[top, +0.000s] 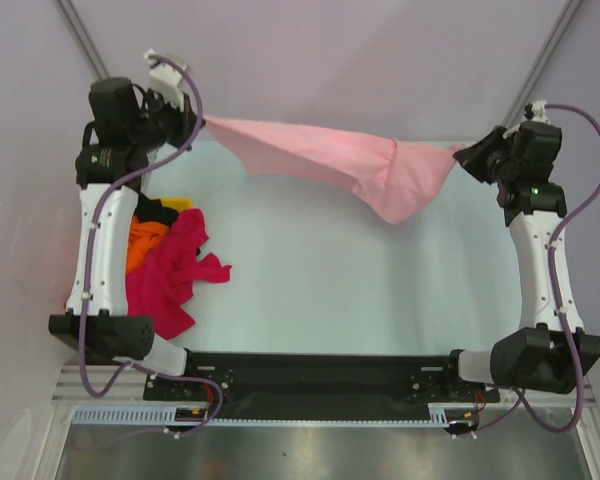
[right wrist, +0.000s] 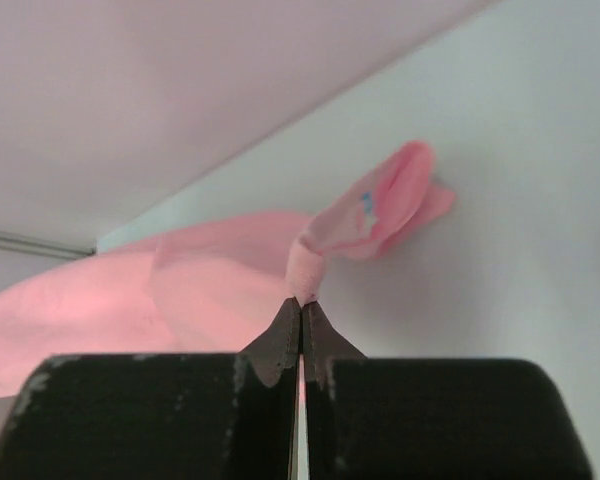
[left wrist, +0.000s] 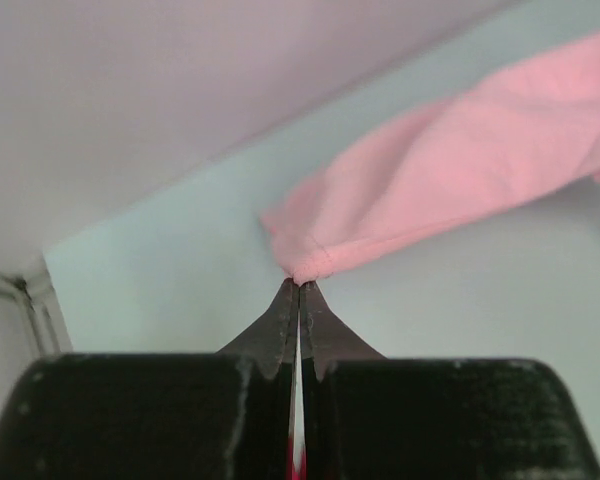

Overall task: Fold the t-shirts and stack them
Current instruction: Flatten the tshirt out

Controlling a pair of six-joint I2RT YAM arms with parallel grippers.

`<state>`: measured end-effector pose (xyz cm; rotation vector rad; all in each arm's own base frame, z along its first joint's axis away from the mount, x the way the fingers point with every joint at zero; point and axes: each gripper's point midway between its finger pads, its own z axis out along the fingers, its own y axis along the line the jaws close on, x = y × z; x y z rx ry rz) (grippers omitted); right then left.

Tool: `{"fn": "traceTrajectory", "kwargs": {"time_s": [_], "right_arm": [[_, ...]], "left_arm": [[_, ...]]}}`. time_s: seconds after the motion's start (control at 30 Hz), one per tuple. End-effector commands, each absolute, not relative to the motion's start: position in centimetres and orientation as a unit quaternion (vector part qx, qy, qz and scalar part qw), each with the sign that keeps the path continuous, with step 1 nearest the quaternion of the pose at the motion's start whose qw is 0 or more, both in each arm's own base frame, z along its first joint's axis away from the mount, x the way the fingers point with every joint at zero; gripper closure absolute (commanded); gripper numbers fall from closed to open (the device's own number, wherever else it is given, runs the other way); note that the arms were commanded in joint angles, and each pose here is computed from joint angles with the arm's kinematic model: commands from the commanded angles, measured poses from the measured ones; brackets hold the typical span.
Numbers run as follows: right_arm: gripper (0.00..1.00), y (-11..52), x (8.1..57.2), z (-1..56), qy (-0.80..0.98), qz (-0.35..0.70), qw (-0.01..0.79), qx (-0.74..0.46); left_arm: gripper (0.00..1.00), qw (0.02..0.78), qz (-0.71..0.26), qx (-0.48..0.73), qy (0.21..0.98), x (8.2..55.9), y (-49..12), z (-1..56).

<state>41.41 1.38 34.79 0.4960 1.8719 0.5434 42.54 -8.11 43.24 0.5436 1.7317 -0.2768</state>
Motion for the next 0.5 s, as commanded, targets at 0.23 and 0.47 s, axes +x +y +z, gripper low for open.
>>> {"fn": "traceTrajectory", "kwargs": {"time_s": [0.23,0.47], "right_arm": [[1.00,0.8,27.6,22.3,0.855,0.196,0.357,0.322],[1.00,2.1,27.6,17.1,0.854,0.221,0.313,0.352]], "left_arm": [[1.00,0.345,-0.137,0.254,0.893,30.0,-5.0,21.5],[1.00,0.331,-0.141,0.239,0.902,30.5,-4.8,18.1]]}}
